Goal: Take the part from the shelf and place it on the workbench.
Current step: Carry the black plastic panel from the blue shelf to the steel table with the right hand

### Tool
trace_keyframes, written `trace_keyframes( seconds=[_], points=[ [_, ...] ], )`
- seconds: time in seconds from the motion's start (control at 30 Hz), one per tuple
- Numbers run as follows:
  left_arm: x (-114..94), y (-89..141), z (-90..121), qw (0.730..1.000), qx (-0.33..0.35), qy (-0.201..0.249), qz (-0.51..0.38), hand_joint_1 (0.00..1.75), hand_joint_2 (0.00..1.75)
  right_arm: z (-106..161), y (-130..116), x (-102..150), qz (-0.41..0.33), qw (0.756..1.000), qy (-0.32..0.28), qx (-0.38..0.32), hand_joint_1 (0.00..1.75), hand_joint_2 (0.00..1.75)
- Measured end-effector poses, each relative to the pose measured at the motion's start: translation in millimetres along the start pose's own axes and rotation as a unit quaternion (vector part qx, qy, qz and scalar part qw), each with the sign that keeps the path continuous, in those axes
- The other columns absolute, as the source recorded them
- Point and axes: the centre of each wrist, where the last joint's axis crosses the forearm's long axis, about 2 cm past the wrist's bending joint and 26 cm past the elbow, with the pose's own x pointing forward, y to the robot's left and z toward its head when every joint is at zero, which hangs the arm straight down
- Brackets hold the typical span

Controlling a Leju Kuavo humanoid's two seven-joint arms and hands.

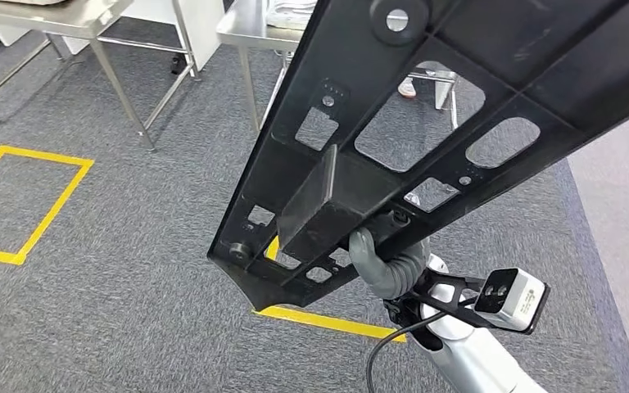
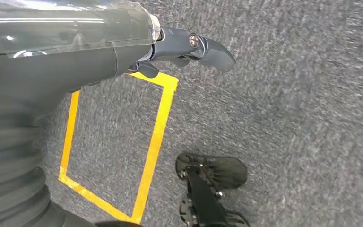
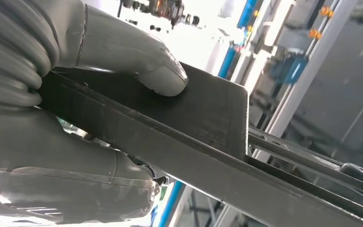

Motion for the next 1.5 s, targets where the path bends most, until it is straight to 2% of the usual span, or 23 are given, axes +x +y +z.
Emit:
trace_keyframes(
  seconds=[0.83, 1.17, 1.5],
  points=[
    [-2, 2, 0, 1.0, 0.002, -0.001, 0.006, 0.0, 1.75, 2, 8, -2, -0.004, 1.0, -0.005, -0.002, 1.75, 1.75],
    [0, 0, 0, 1.0, -0.011, 0.003, 0.014, 0.0, 1.75, -9, 17, 2, 0.015, 1.0, -0.016, -0.007, 1.75, 1.75],
    [0, 3, -1, 1.0, -0.009, 0.003, 0.012, 0.0, 1.75, -7, 19, 5, 0.013, 1.0, -0.015, -0.009, 1.75, 1.75]
  ],
)
